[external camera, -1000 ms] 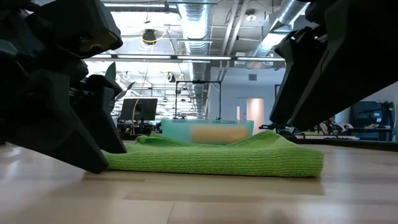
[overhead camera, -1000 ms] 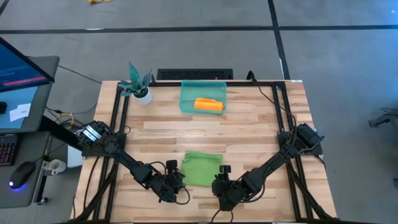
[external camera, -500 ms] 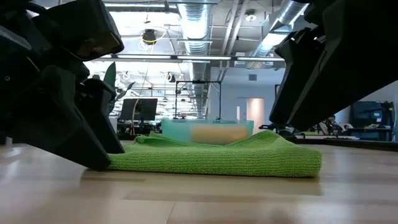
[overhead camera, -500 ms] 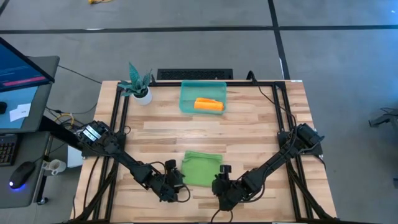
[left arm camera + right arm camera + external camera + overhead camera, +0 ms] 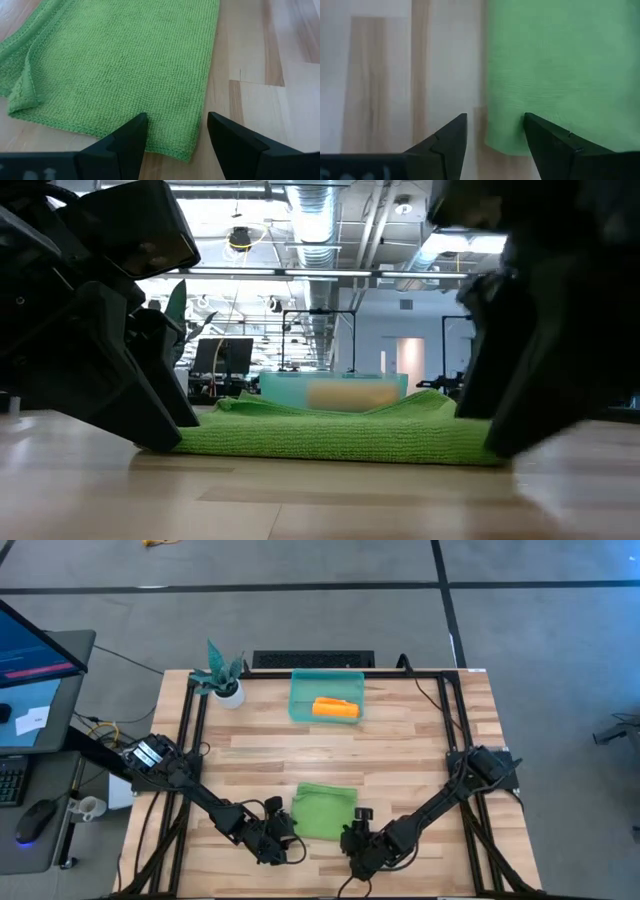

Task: Roll microfiber towels into tight, uniform cylinder then place into a basket
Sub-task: Roll the green microfiber cloth

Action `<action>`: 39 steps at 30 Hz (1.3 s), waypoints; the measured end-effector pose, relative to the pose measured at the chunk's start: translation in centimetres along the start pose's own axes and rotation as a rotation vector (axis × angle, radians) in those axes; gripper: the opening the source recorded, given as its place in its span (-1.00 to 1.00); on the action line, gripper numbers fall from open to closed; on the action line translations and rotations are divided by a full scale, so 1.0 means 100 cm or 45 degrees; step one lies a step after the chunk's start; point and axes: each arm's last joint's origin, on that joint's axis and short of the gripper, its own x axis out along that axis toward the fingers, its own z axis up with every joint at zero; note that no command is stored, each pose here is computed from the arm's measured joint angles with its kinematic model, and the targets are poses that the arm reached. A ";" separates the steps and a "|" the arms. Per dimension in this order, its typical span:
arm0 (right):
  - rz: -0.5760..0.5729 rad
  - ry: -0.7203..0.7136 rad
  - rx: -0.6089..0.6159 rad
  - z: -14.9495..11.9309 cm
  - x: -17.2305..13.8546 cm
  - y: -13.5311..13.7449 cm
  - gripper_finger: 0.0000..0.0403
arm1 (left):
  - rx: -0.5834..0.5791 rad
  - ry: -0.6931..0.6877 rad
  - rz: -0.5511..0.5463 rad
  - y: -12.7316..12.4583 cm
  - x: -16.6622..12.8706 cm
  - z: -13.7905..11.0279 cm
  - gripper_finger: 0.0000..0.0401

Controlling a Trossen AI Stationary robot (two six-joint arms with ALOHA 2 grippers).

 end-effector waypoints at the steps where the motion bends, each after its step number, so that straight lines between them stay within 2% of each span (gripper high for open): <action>1: 0.006 0.014 -0.002 -0.002 0.005 0.002 0.08 | 0.000 0.000 0.000 0.000 0.000 0.000 0.01; 7: -0.015 0.051 -0.001 -0.004 0.016 0.001 0.07 | -0.030 0.001 0.000 0.000 0.000 0.000 0.00; 10: -0.016 0.062 0.049 -0.004 0.015 -0.001 -0.03 | -0.031 0.013 -0.011 0.000 0.000 0.000 -0.05; 13: -0.010 0.074 0.057 -0.004 0.015 -0.002 -0.22 | -0.034 0.036 -0.048 -0.001 0.000 -0.001 -0.14; 21: 0.007 0.120 0.037 -0.005 0.016 -0.004 -0.91 | -0.063 0.087 -0.148 -0.004 -0.001 0.000 -0.50; 24: 0.049 0.148 0.011 -0.004 0.015 -0.003 -0.92 | -0.093 0.122 -0.216 -0.006 -0.001 0.000 -0.65; 28: 0.168 0.196 -0.025 0.003 0.011 0.002 -0.84 | -0.152 0.176 -0.338 -0.010 -0.002 0.001 -0.82; 32: 0.371 0.243 -0.101 0.013 0.003 0.011 -0.91 | -0.249 0.254 -0.430 -0.013 0.000 0.007 -0.95; 35: 0.525 0.284 -0.141 0.019 0.000 0.014 -0.96 | -0.327 0.308 -0.507 -0.016 0.000 0.015 -0.98; 39: 0.676 0.339 -0.123 0.024 0.002 0.010 -0.93 | -0.440 0.381 -0.590 -0.018 -0.001 0.024 -0.95</action>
